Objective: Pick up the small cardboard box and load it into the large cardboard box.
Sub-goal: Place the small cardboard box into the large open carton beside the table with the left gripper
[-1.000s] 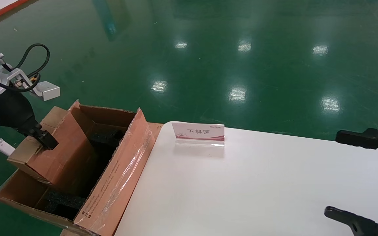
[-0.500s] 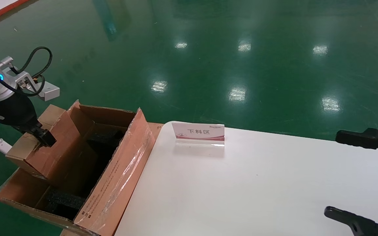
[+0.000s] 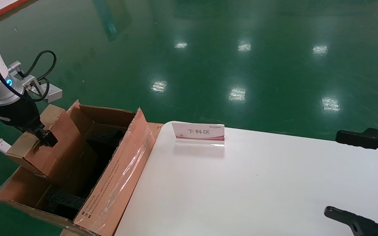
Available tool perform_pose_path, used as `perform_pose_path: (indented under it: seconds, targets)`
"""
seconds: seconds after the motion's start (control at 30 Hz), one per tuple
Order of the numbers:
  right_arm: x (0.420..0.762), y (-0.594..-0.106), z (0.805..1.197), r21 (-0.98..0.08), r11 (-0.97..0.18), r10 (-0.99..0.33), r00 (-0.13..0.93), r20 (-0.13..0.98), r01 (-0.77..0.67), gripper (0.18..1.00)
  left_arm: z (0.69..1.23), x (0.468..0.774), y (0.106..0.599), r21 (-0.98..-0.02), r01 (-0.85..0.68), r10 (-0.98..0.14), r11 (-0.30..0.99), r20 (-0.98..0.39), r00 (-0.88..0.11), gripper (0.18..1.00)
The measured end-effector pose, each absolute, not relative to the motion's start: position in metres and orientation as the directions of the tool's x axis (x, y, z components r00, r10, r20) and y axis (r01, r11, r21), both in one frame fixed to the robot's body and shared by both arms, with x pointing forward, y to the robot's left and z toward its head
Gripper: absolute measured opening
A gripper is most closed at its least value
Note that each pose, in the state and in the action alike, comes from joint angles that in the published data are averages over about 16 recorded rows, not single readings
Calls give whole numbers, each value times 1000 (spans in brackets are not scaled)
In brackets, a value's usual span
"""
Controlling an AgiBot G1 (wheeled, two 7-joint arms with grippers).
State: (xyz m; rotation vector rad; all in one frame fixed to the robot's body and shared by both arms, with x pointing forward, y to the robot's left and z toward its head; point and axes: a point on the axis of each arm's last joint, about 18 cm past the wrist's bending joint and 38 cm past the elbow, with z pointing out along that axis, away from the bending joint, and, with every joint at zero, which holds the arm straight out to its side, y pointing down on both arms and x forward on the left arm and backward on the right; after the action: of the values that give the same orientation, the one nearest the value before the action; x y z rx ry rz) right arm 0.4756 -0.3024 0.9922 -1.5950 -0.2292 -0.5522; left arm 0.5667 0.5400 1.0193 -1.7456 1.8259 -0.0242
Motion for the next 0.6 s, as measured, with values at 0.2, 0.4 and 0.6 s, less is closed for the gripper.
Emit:
perform_pose_path:
  seconds: [0.2,0.4,0.6]
  targets:
    - [476,-302,992,-879,-112,-179,861,477,464,1001,1012,570,540,-406,-905,-906,129,-420,59,220]
    - [476,-302,992,-879,-112,-179,861,477,464,1001,1002,574,540,-398,-909,-899,122,-433,68,219]
    - [476,-302,992,-879,-112,-179,861,477,464,1001,991,580,539,-388,-915,-894,113,-442,77,218]
